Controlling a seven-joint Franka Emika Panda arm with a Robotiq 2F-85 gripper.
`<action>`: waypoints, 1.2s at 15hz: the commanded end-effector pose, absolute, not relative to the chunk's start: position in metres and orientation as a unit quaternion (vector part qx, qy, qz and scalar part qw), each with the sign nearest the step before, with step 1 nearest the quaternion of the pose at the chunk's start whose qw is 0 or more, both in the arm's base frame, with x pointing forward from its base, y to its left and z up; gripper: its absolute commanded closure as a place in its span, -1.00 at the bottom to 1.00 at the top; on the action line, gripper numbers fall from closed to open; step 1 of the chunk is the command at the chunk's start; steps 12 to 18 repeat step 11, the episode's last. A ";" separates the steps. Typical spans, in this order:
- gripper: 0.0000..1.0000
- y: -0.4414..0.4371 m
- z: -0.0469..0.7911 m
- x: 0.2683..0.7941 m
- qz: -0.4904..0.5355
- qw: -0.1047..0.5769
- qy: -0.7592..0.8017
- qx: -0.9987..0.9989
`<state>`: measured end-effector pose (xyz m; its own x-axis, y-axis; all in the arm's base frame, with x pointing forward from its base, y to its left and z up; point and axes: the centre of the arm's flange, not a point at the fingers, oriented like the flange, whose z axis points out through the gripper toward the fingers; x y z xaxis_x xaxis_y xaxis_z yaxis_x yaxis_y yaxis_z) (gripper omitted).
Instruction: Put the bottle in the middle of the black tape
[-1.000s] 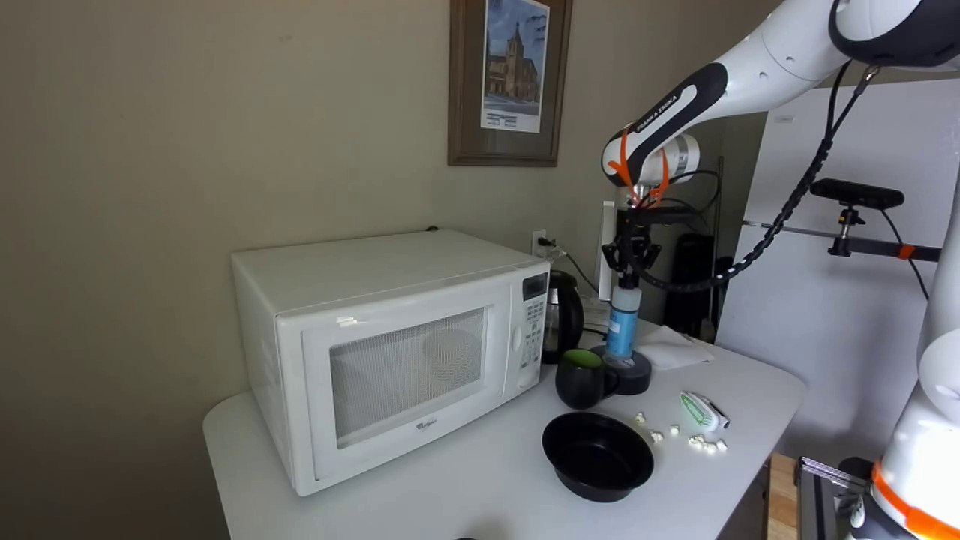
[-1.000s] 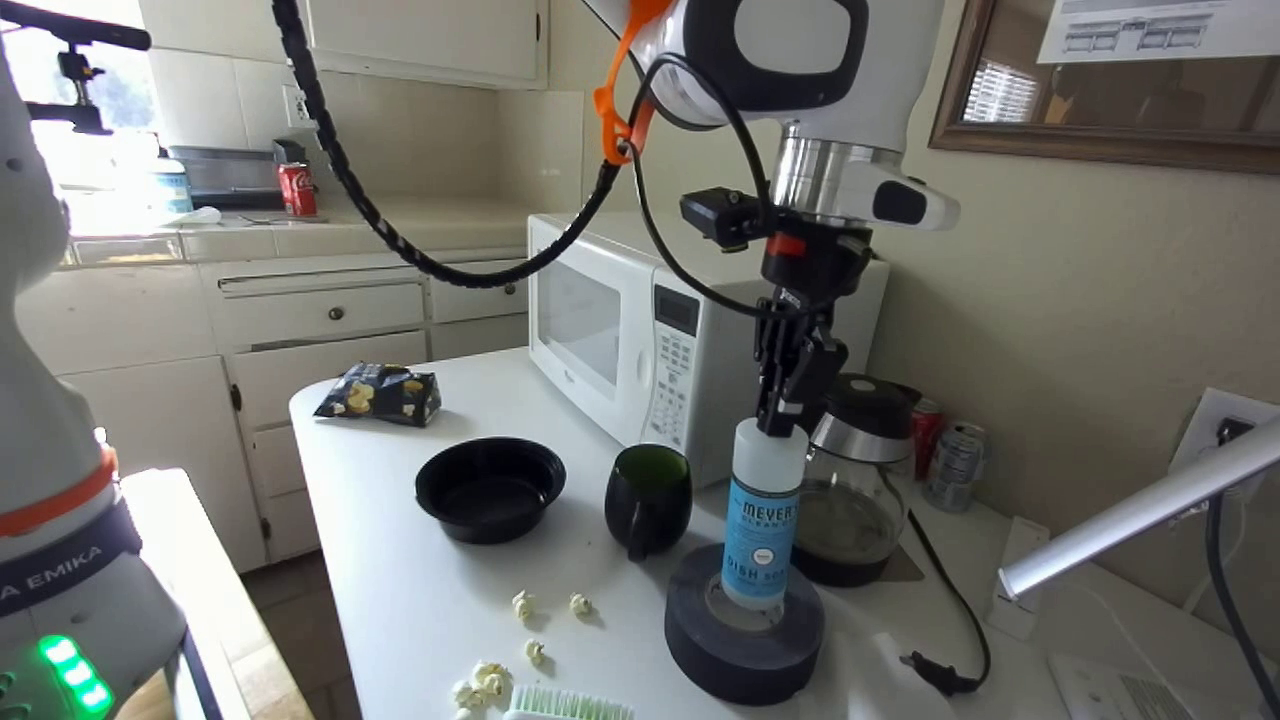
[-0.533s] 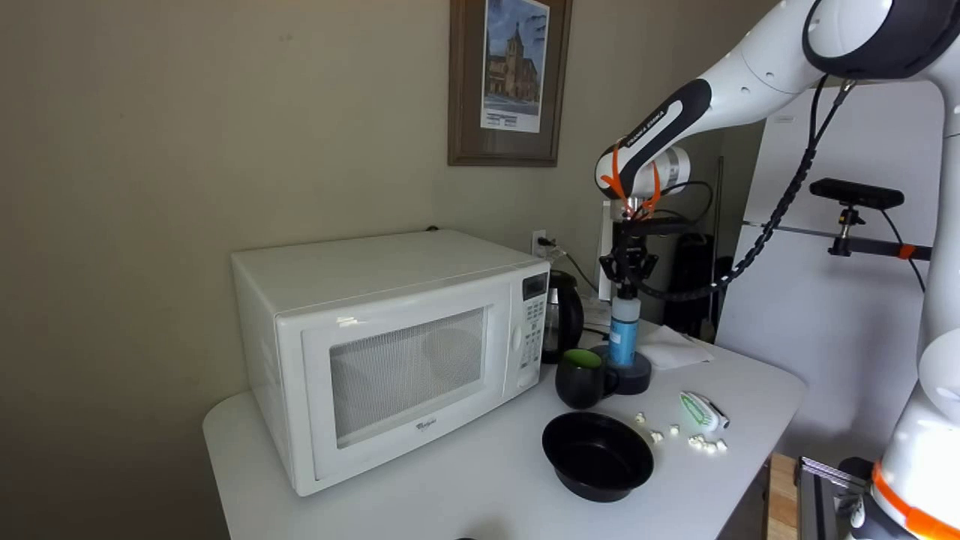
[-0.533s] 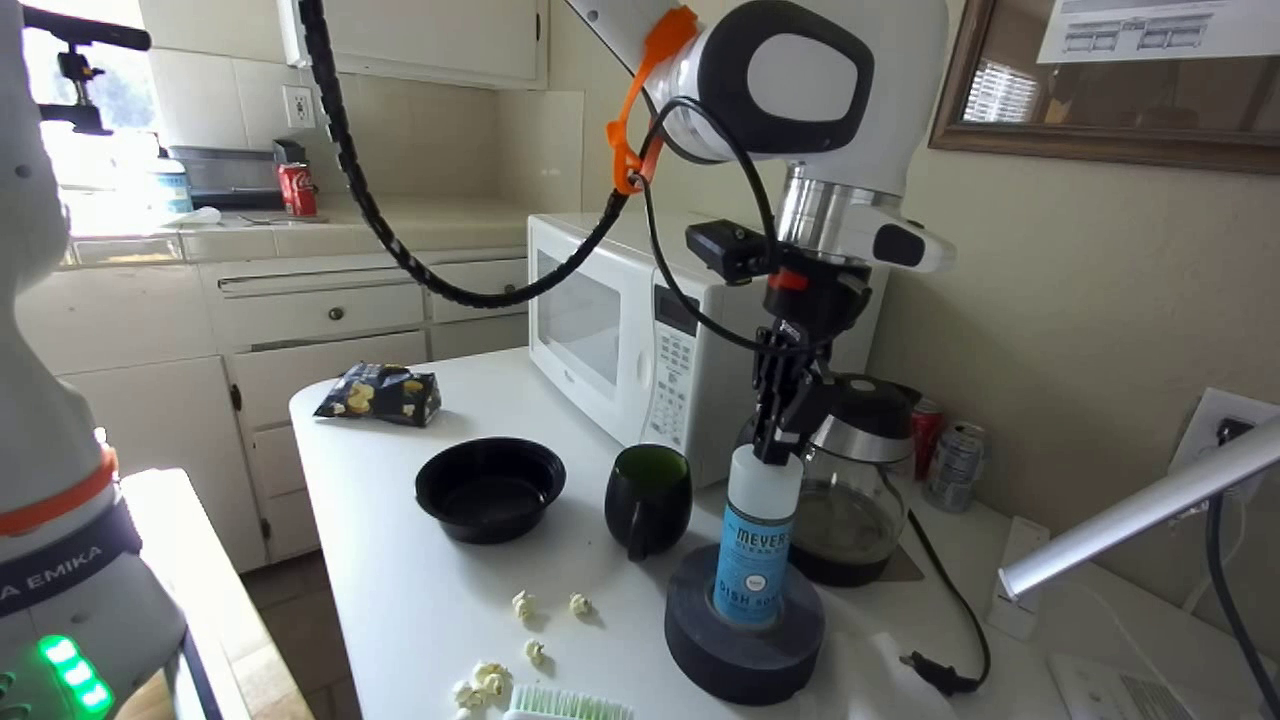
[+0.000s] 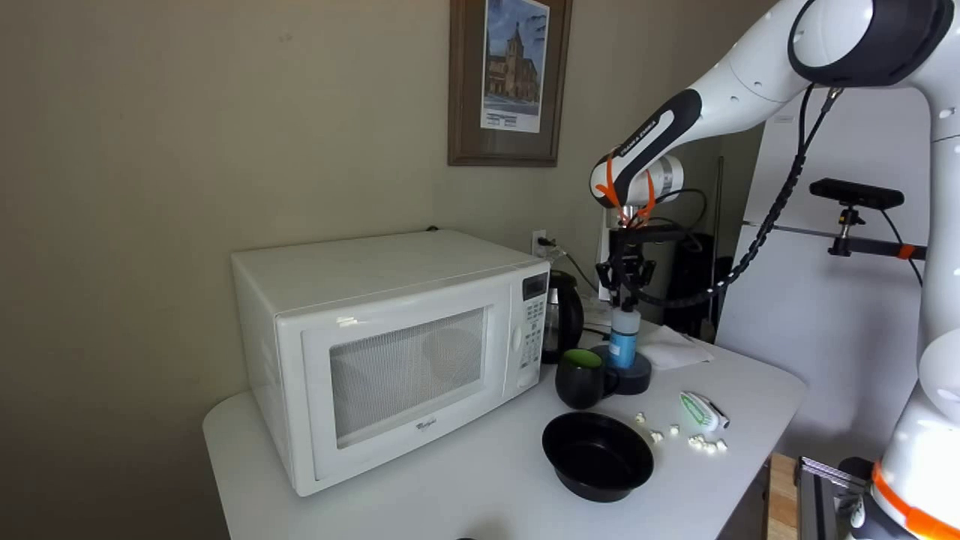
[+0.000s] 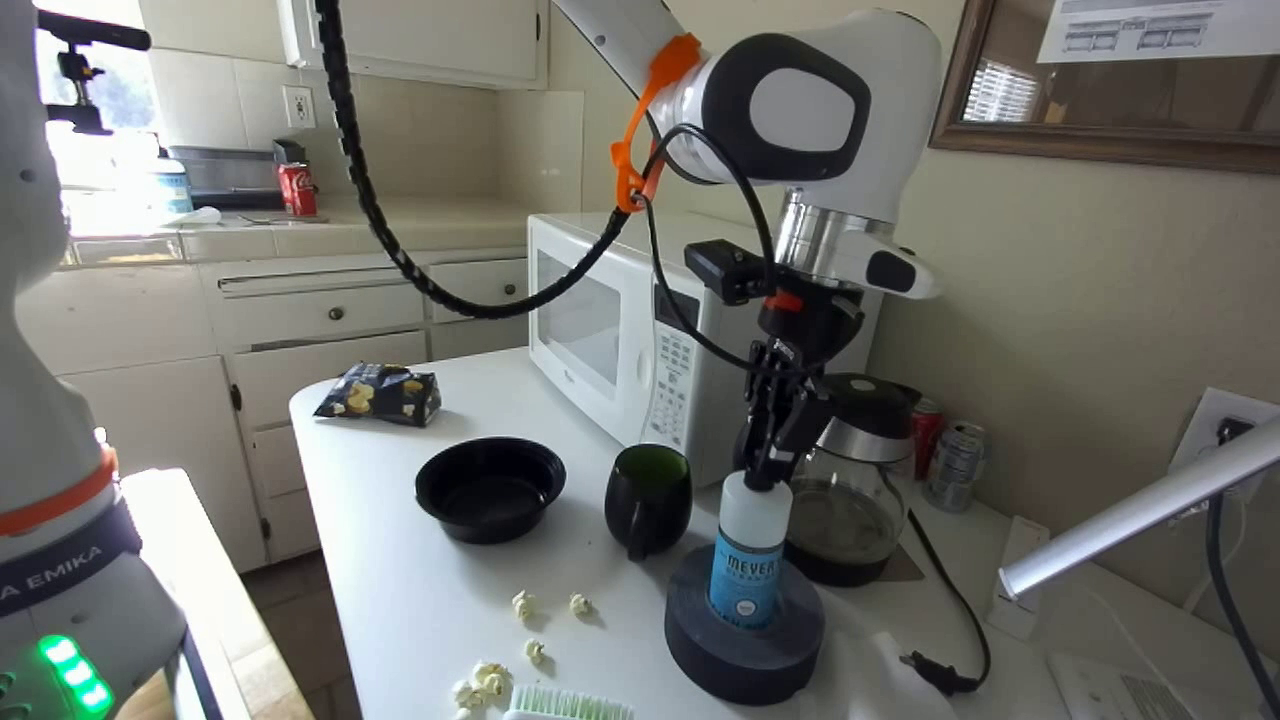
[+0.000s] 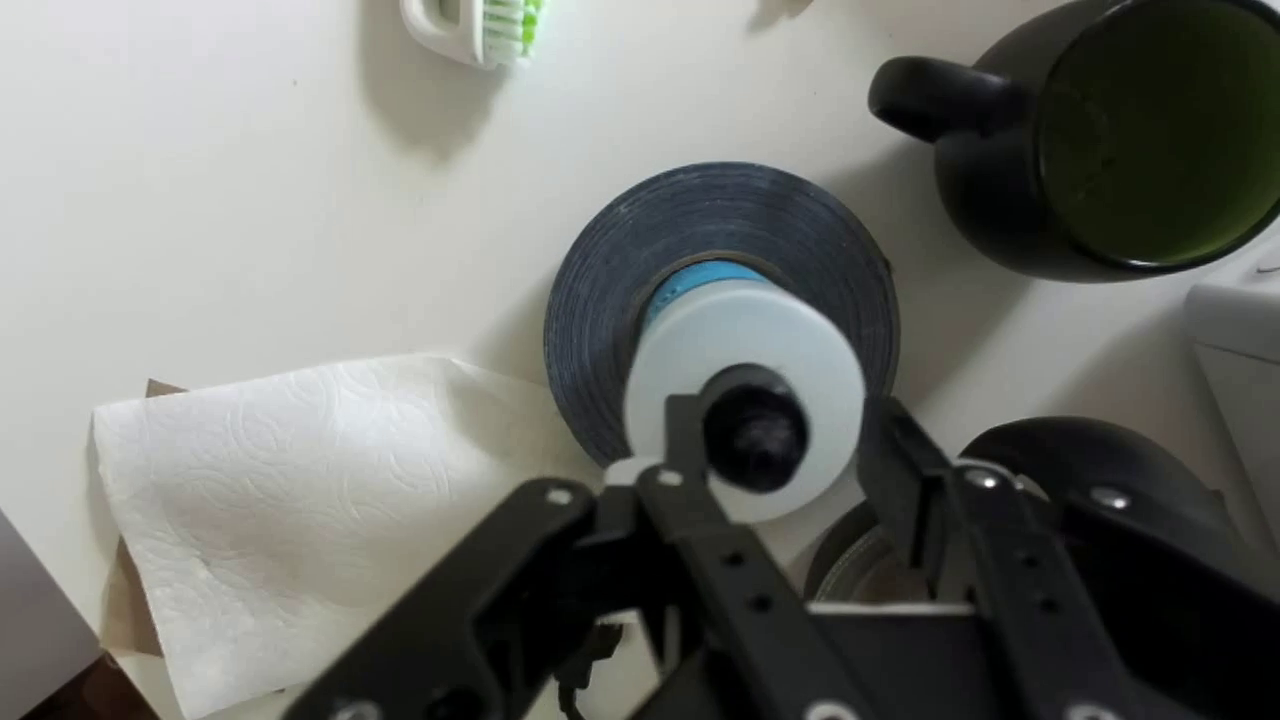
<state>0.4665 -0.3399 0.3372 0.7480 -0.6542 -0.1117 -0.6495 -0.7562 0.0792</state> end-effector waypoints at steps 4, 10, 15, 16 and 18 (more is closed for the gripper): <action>-0.98 -0.303 0.444 0.425 0.011 0.044 -0.278 0.959; -0.99 -0.233 0.493 0.364 -0.018 0.116 -0.118 0.986; -1.00 -0.267 0.494 0.396 -0.016 0.100 -0.162 0.982; -1.00 -0.267 0.494 0.396 -0.016 0.100 -0.162 0.982; -1.00 -0.267 0.494 0.396 -0.016 0.100 -0.162 0.982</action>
